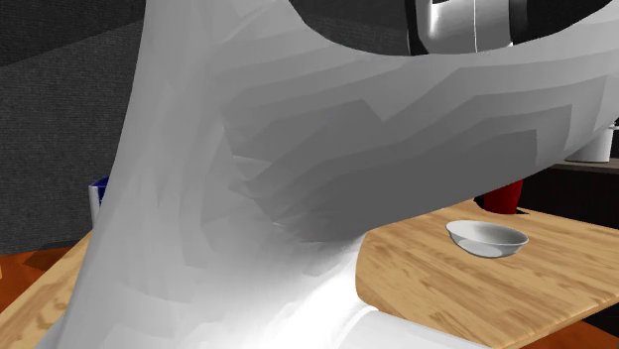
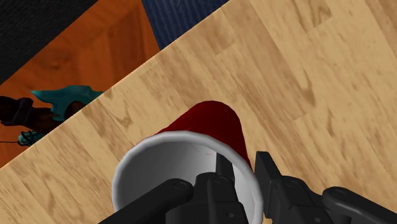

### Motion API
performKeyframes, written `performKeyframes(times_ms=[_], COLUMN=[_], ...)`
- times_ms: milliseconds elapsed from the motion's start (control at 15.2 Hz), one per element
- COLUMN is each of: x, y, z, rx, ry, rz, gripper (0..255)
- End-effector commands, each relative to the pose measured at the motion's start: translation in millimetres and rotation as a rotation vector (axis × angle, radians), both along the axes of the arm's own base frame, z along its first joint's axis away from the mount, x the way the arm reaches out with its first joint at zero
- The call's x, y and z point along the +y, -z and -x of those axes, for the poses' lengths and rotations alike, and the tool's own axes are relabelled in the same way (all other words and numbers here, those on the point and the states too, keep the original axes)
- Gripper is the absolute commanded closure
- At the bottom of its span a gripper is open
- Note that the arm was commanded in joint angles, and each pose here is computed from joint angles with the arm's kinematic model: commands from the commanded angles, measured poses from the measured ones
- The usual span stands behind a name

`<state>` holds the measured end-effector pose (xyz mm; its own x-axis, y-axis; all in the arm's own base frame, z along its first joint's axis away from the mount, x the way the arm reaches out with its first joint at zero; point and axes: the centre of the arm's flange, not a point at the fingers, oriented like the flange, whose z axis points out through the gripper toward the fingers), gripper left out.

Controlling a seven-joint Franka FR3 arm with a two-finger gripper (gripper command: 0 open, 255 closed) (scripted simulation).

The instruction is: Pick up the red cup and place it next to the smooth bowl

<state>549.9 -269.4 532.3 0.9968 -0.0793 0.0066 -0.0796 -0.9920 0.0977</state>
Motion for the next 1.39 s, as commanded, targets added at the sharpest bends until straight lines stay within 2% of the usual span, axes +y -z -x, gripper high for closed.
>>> performKeyframes(times_ms=[0, 1320], x=[-0.3, -0.3], y=[9.3, 114.9], z=[0.1, 0.1], rx=[-0.001, -0.001], ry=[0.0, 0.0], rz=[0.0, 0.0], gripper=[255, 255])
